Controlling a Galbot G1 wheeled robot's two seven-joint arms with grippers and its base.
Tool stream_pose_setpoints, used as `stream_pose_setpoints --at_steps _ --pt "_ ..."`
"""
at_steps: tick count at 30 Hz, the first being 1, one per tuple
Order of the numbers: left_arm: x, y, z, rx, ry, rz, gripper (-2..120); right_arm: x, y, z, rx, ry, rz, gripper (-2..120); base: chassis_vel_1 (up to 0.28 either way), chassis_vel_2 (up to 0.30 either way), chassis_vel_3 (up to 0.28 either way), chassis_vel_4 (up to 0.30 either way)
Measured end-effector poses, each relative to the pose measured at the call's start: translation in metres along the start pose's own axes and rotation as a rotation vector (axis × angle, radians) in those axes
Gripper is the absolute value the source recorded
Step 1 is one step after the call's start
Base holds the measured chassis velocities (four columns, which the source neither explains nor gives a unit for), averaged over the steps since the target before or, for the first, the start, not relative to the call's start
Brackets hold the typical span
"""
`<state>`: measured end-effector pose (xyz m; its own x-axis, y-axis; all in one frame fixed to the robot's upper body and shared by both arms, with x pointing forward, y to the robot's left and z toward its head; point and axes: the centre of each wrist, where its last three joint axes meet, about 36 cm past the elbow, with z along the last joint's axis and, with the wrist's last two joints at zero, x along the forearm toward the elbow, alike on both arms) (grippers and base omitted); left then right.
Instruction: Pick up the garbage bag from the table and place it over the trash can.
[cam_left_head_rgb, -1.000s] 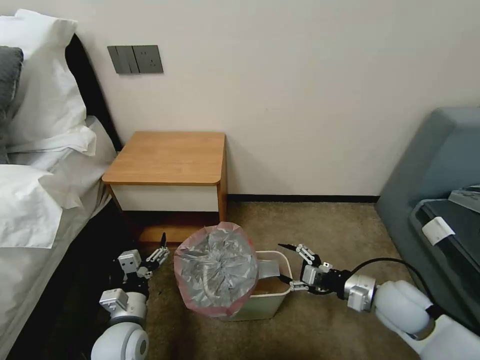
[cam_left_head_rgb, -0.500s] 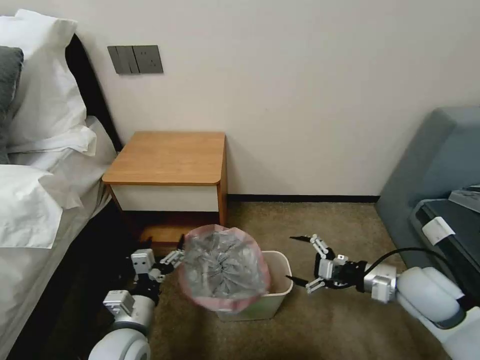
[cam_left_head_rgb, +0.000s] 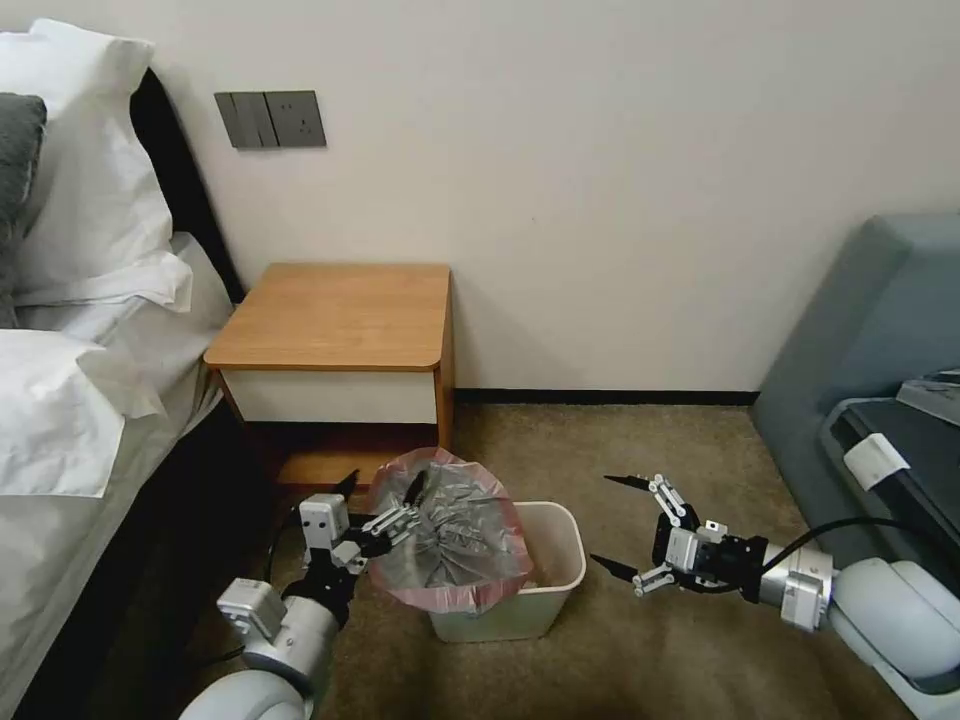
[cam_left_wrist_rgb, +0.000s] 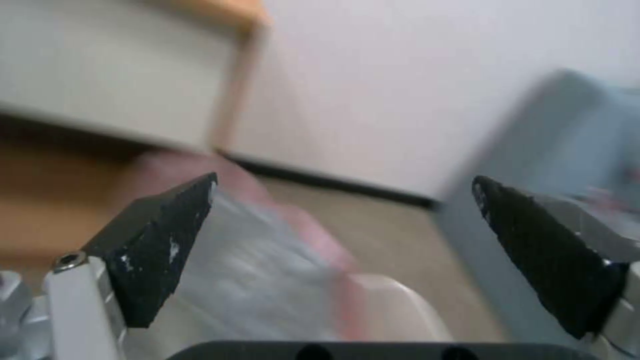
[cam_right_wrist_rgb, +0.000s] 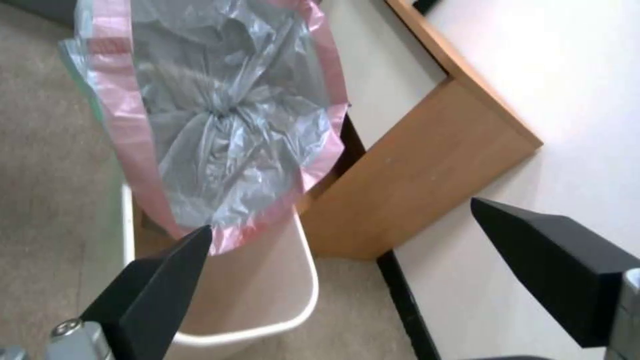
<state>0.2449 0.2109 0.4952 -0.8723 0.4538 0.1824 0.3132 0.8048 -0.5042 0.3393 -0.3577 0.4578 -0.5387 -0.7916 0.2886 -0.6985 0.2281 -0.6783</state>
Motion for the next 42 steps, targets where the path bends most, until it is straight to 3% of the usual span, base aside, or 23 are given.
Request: stream_pose_setpoints --at_steps 2,5,8,11,16,22,25,27,29,38,42 --pt "0.002 -0.002 -0.005 0.078 0.110 0.059 97 -0.001 0.005 0.000 -0.005 -0.009 0.006 100 0.000 0.000 0.000 0.000" --pt "-0.003 0.004 0.000 0.091 0.140 0.067 95 -0.002 0.011 0.000 -0.010 -0.018 0.006 100 0.000 0.000 0.000 0.000" --pt "-0.013 0.019 0.015 0.074 0.147 0.015 94 -0.002 0.017 0.000 -0.018 -0.029 0.002 100 0.000 0.000 0.000 0.000" --pt "-0.026 0.030 0.033 0.026 0.096 -0.116 94 -0.002 0.023 -0.001 -0.029 -0.034 -0.006 100 0.000 0.000 0.000 0.000" --pt "-0.039 0.039 0.038 -0.005 0.131 -0.204 93 -0.001 0.029 -0.001 -0.038 -0.036 -0.013 100 0.000 0.000 0.000 0.000" --pt "-0.049 0.047 0.040 -0.042 0.216 -0.227 88 0.001 0.036 0.000 -0.052 -0.034 -0.016 100 0.000 0.000 0.000 0.000" --pt "-0.055 0.051 0.039 -0.061 0.241 -0.220 75 0.004 0.040 0.000 -0.058 -0.033 -0.014 100 0.000 0.000 0.000 0.000" --pt "-0.057 0.051 0.037 -0.064 0.253 -0.221 76 0.005 0.042 0.001 -0.060 -0.032 -0.014 100 0.000 0.000 0.000 0.000" --pt "-0.062 0.049 0.031 -0.090 0.304 -0.254 97 0.010 0.050 0.002 -0.074 -0.031 -0.013 100 0.000 0.000 0.000 0.000" --pt "-0.065 0.048 0.033 -0.121 0.314 -0.320 100 0.013 0.054 0.003 -0.082 -0.029 -0.011 100 0.000 0.000 0.000 0.000" --pt "-0.066 0.047 0.031 -0.118 0.332 -0.317 93 0.012 0.056 0.003 -0.086 -0.032 -0.007 100 0.000 0.000 0.000 0.000"
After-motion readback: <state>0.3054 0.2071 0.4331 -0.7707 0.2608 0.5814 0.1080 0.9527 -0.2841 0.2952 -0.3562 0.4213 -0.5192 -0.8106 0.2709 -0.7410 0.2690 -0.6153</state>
